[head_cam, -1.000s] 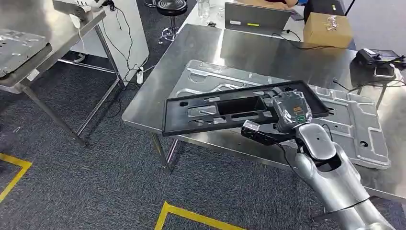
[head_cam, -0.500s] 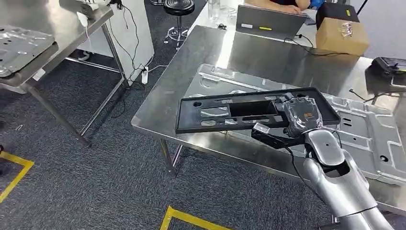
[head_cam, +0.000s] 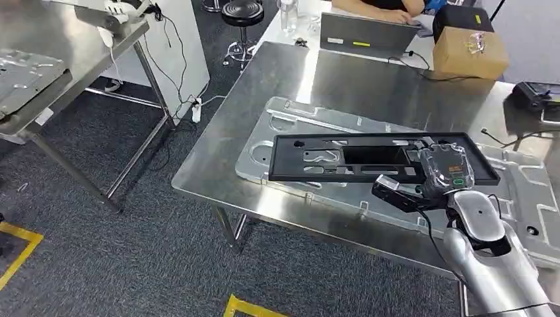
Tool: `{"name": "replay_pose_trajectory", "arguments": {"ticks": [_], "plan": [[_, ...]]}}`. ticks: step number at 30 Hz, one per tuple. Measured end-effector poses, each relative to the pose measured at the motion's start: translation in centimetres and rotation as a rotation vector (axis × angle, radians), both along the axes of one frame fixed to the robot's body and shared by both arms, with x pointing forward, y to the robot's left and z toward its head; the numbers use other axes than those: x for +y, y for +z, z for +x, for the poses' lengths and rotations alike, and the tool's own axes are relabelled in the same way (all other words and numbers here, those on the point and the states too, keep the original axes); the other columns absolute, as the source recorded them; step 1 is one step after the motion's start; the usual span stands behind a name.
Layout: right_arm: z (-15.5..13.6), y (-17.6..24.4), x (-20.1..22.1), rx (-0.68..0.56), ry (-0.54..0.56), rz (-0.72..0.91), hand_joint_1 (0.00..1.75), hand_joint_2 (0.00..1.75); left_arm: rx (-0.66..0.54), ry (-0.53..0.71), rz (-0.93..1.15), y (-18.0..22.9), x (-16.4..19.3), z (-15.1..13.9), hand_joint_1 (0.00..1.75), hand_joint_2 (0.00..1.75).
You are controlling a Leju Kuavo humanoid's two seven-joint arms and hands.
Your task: Take the parts from the cabinet and place them on the table.
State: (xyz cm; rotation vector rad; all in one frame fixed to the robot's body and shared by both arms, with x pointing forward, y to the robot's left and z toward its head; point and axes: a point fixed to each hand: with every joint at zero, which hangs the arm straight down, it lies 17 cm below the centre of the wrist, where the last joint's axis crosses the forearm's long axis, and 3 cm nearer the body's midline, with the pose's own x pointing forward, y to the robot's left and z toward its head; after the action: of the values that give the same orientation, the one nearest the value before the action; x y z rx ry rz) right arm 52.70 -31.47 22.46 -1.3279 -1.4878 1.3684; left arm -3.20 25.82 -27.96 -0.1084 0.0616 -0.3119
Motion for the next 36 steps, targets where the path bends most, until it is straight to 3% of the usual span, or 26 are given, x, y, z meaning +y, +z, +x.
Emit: {"name": "replay_pose_trajectory", "arguments": {"ticks": [17, 27, 32, 33, 36], "plan": [[-1.5, -1.9, -4.7, 0.035, -0.060, -0.002, 1.75, 1.75, -0.004, 0.029, -0.007, 0.0, -0.6, 0.4, 0.00, 1.75], [-3.0, -4.6, -5.2, 0.080, -0.076, 0.019, 1.75, 1.75, -0.005, 0.048, -0.004, 0.0, -0.6, 0.3, 0.00, 1.75], [-3.4, -5.5, -4.7, 0.082, -0.094, 0.032, 1.75, 1.75, -0.039, 0.129, -0.025, 0.1, -1.1, 1.2, 0.00, 1.75], [-3.7, -6.1, -4.6, 0.091, -0.097, 0.038, 0.00, 0.00, -0.036, 0.137, -0.038, 0.1, -1.7, 1.2, 0.00, 1.75], [-4.4, -7.6, -3.9, 0.117, -0.091, 0.050, 0.00, 0.00, -0.024, 0.159, -0.067, 0.3, -2.7, 1.0, 0.00, 1.75]]}}
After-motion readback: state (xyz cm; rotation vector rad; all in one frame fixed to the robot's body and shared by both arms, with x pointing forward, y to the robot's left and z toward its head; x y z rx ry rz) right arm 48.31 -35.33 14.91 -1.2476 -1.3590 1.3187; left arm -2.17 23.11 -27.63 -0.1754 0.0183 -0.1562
